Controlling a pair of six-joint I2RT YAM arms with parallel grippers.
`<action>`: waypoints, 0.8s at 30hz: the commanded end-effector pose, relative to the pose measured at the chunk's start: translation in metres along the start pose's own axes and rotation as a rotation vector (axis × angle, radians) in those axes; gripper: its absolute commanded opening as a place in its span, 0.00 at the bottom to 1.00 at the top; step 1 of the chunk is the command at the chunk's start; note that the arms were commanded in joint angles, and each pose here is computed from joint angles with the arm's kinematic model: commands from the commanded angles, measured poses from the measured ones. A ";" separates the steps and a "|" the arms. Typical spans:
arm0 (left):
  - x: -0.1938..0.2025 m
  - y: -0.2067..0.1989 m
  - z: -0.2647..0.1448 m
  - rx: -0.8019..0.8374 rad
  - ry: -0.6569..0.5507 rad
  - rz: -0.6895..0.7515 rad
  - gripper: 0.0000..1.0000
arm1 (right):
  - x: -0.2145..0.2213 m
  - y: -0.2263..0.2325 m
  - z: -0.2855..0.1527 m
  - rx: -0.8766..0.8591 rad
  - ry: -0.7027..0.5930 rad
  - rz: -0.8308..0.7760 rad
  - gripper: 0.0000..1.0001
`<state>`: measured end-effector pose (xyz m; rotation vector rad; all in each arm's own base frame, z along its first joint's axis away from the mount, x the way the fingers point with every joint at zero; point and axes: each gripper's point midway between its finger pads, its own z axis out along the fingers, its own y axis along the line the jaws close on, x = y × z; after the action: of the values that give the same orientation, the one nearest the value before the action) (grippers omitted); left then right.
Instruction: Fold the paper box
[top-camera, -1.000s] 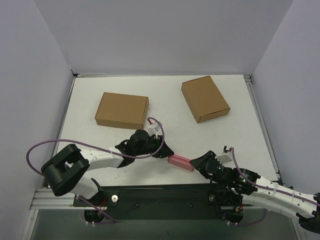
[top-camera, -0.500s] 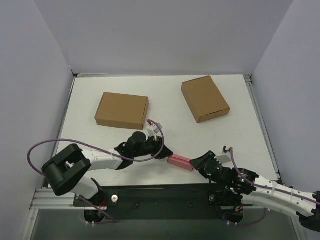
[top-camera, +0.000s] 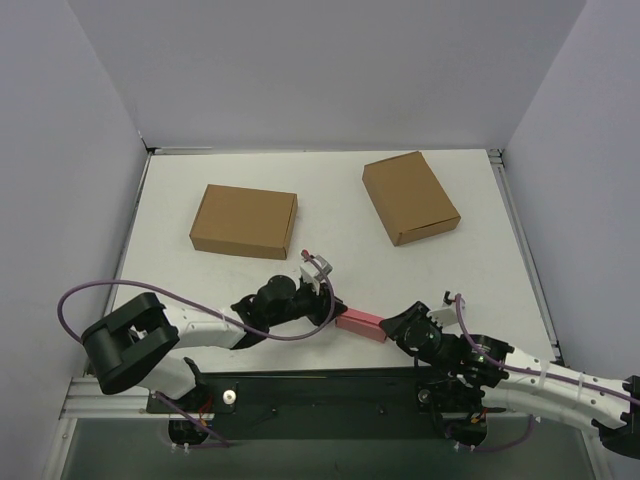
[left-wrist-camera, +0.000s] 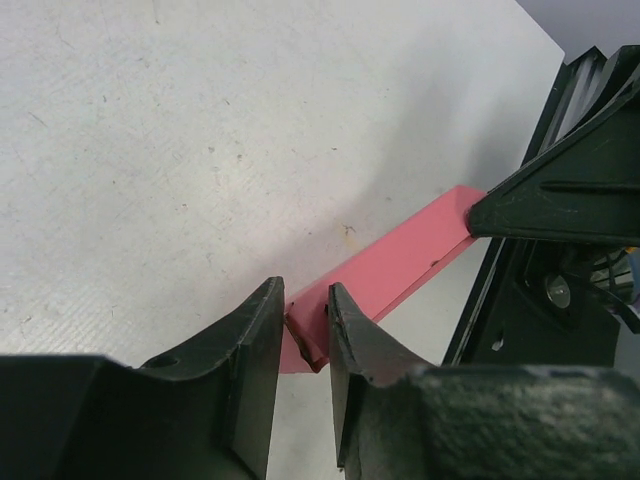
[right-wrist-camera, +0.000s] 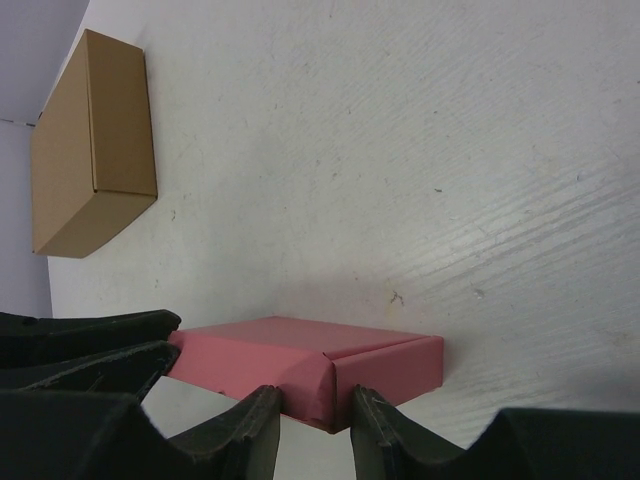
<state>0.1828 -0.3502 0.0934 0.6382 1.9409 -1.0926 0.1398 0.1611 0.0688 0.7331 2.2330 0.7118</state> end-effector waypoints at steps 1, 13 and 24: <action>0.102 0.016 -0.026 -0.053 0.317 0.090 0.33 | 0.005 -0.076 0.006 0.244 0.003 -0.177 0.33; 0.130 0.028 -0.032 -0.122 0.385 0.105 0.30 | -0.006 -0.053 -0.002 0.208 -0.023 -0.211 0.45; 0.132 0.027 -0.032 -0.119 0.396 0.111 0.29 | -0.038 -0.024 -0.018 0.090 -0.068 -0.106 0.50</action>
<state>0.1686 -0.3647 0.0914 0.6924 1.8380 -1.0303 0.1407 0.1258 0.0696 0.6826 2.2482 0.5637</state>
